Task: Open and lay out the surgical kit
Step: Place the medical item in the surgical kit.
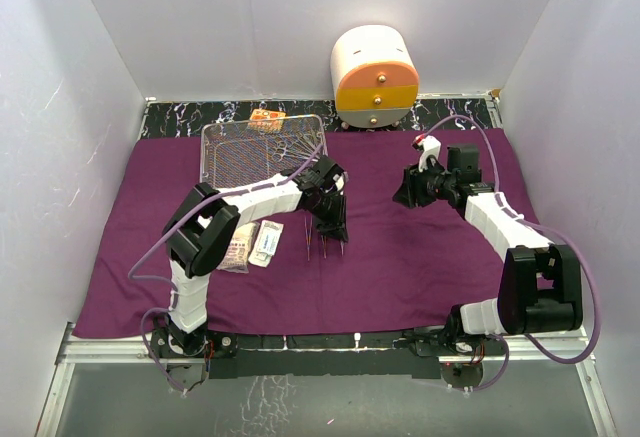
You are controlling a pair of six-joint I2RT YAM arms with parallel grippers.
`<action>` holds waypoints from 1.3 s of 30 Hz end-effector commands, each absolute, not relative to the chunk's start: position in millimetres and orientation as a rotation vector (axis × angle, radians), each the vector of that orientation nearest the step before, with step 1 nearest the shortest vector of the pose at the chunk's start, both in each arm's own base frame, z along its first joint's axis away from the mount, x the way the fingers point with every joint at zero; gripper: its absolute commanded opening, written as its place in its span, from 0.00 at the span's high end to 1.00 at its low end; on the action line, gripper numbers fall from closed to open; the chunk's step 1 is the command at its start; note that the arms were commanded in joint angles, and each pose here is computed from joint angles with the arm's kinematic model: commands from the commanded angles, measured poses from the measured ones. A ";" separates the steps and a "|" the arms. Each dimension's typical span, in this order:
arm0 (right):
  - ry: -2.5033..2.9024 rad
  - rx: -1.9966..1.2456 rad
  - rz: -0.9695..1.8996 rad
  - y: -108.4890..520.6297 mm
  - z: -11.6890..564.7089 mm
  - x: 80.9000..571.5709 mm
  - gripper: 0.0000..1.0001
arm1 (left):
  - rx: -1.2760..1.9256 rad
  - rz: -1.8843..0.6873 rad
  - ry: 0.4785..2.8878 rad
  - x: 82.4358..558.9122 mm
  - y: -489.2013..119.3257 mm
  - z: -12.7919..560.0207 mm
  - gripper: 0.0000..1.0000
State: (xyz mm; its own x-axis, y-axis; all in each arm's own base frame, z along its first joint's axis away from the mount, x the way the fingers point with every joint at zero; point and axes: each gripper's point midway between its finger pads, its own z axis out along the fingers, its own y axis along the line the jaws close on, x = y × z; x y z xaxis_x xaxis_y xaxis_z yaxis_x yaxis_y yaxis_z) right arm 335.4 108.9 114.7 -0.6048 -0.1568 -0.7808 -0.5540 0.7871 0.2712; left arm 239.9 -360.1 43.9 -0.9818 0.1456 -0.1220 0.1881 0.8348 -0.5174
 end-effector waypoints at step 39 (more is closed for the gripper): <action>2.127 -0.541 0.665 105.0 124.2 342.5 0.62 | 0.193 -0.626 2.937 249.3 -349.9 21.5 0.78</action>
